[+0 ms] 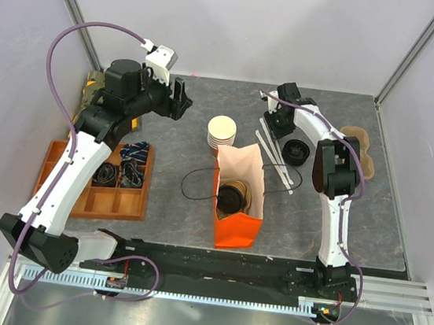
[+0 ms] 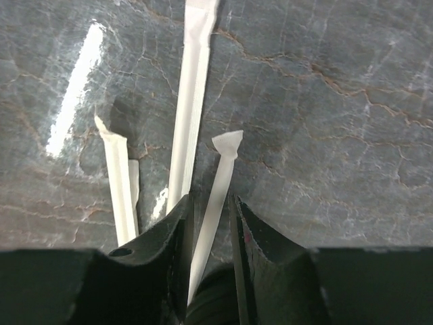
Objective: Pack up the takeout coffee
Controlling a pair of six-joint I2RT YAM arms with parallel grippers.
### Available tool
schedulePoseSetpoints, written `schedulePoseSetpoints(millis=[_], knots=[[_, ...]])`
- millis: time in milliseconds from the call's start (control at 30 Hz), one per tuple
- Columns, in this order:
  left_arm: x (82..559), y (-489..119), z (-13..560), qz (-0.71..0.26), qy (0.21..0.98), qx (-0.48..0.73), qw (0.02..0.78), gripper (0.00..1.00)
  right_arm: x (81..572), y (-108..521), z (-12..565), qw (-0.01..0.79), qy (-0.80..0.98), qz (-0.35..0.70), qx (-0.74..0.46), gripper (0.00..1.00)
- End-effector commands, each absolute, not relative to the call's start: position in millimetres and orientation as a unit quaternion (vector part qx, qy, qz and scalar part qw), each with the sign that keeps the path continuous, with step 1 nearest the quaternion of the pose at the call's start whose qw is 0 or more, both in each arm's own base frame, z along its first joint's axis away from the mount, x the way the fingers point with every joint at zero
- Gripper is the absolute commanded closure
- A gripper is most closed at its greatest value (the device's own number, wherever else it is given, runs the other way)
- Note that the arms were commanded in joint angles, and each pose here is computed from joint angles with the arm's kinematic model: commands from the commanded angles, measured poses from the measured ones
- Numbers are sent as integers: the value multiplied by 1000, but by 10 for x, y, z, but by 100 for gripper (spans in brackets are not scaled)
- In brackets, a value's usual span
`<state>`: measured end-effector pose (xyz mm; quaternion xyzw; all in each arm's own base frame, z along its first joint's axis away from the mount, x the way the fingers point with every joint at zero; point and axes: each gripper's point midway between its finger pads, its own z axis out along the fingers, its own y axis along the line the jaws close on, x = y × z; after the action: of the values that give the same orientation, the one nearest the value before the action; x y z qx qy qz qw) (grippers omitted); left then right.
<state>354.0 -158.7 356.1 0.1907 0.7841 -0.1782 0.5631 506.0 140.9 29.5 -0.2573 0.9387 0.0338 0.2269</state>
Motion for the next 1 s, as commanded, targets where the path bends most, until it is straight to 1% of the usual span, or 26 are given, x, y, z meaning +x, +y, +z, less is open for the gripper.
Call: schedulePoseSetpoints(millis=[0,100,200,233,267,300,333,433,633,667,700,767,800,833,933,967], knots=[[3571,-1498,3668,-159,773,187,586,26,5127,1390,169,233,935,11,-267,66],[3564,-1491,3689,-157,771,188,588,26,5133,1379,145,236,934,7,-267,68],[3557,-1501,3705,-157,768,193,590,26,5128,1386,250,242,935,10,-261,75],[3557,-1499,3705,-157,768,194,590,26,5133,1398,319,249,933,12,-259,81],[3552,-1509,3713,-159,767,195,590,26,5122,1411,376,253,935,19,-247,85],[3556,-1513,3704,-159,767,196,589,26,5129,1471,562,271,931,33,-244,88],[3558,-1517,3705,-161,767,196,589,26,5122,1487,649,278,930,40,-238,93],[3564,-1535,3694,-165,766,199,589,26,5078,1613,1037,309,925,79,-206,100],[3565,-1582,3700,-176,762,204,588,26,4907,1753,1834,362,906,170,-138,100],[3561,-1587,3714,-177,761,204,589,26,4897,1737,1902,371,902,181,-128,100],[3562,-1593,3721,-179,760,205,590,26,4866,1694,2143,394,891,190,-118,100],[3571,-1611,3733,-183,758,206,591,26,4894,1530,2382,427,877,205,-80,100],[3573,-1621,3742,-184,757,207,592,26,4854,1451,2702,460,860,211,-70,100],[3573,-1627,3742,-185,756,208,592,26,4882,1263,2868,481,850,208,-49,100],[3592,-1652,3734,-192,756,208,590,26,4811,1017,3669,572,792,210,-45,100],[3598,-1666,3718,-195,756,209,590,26,4692,1034,4111,616,754,219,-58,100]])
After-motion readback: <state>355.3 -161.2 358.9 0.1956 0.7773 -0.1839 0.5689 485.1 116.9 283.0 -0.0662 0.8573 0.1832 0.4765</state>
